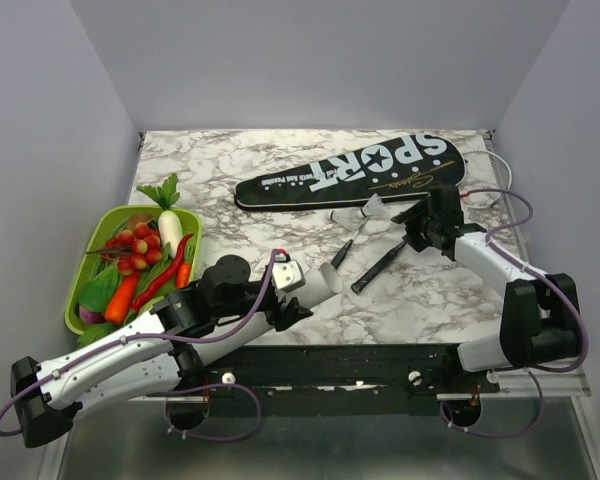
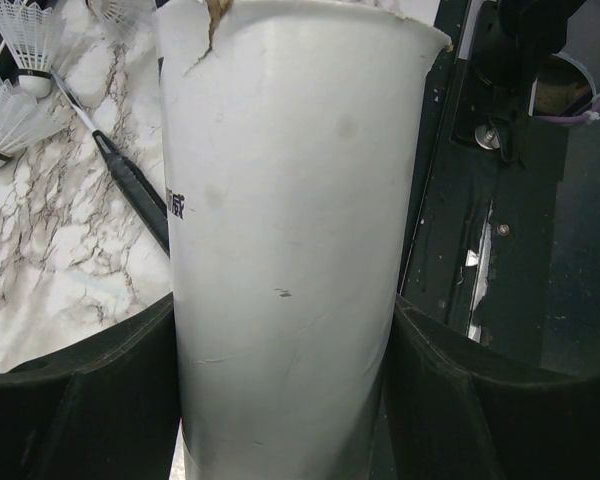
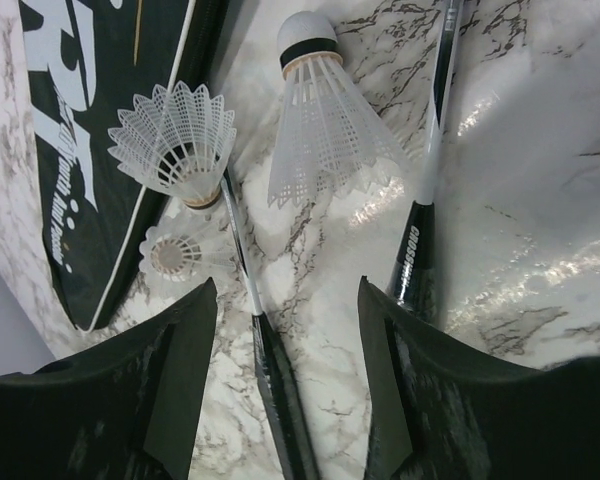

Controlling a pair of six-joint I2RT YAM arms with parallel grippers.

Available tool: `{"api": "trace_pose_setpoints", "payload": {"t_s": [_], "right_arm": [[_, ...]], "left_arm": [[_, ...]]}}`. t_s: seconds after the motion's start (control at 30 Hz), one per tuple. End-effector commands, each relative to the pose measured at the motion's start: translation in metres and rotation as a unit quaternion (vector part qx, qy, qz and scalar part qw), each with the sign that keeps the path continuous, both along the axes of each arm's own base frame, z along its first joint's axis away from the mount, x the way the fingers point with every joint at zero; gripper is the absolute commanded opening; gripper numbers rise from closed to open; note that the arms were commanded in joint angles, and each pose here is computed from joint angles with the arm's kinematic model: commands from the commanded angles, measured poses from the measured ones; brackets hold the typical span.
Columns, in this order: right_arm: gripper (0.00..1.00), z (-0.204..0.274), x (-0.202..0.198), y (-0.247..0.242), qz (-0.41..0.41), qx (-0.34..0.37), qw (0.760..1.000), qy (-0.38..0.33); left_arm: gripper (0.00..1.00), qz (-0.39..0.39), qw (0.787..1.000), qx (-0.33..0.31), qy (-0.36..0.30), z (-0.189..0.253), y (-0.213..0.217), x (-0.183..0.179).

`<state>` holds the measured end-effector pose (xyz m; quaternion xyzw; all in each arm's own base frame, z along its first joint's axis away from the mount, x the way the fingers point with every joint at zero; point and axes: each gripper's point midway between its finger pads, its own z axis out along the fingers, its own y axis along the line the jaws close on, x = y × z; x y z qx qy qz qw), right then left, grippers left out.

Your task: Pack up the badminton gear

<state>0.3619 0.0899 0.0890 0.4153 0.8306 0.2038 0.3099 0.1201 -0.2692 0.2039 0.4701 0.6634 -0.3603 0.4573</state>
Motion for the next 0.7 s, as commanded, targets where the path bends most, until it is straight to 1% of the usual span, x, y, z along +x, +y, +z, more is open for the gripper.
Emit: {"api": "trace_pose_setpoints", "payload": {"t_s": [0.0,0.23,0.33,0.5,0.67], "right_arm": [[0.67,0.002,0.020,0.003,-0.050,0.035,0.998,-0.021],[0.66,-0.014,0.039,-0.002,-0.086,0.029,0.996,0.001],[0.64,-0.022,0.046,-0.006,-0.103,0.024,0.994,0.009],[0.59,-0.015,0.060,-0.017,-0.124,-0.001,0.992,-0.007],[0.57,-0.007,0.064,-0.029,-0.131,-0.031,0.991,-0.013]], "left_arm": [[0.00,-0.004,1.000,-0.007,0.025,0.000,-0.001,-0.008],[0.00,-0.007,1.000,-0.004,0.030,-0.003,-0.002,-0.009],[0.00,-0.006,1.000,-0.005,0.029,-0.003,-0.002,-0.009],[0.00,-0.005,1.000,-0.002,0.028,-0.004,-0.002,-0.008],[0.00,-0.005,1.000,0.001,0.030,-0.006,-0.003,-0.007]]}}
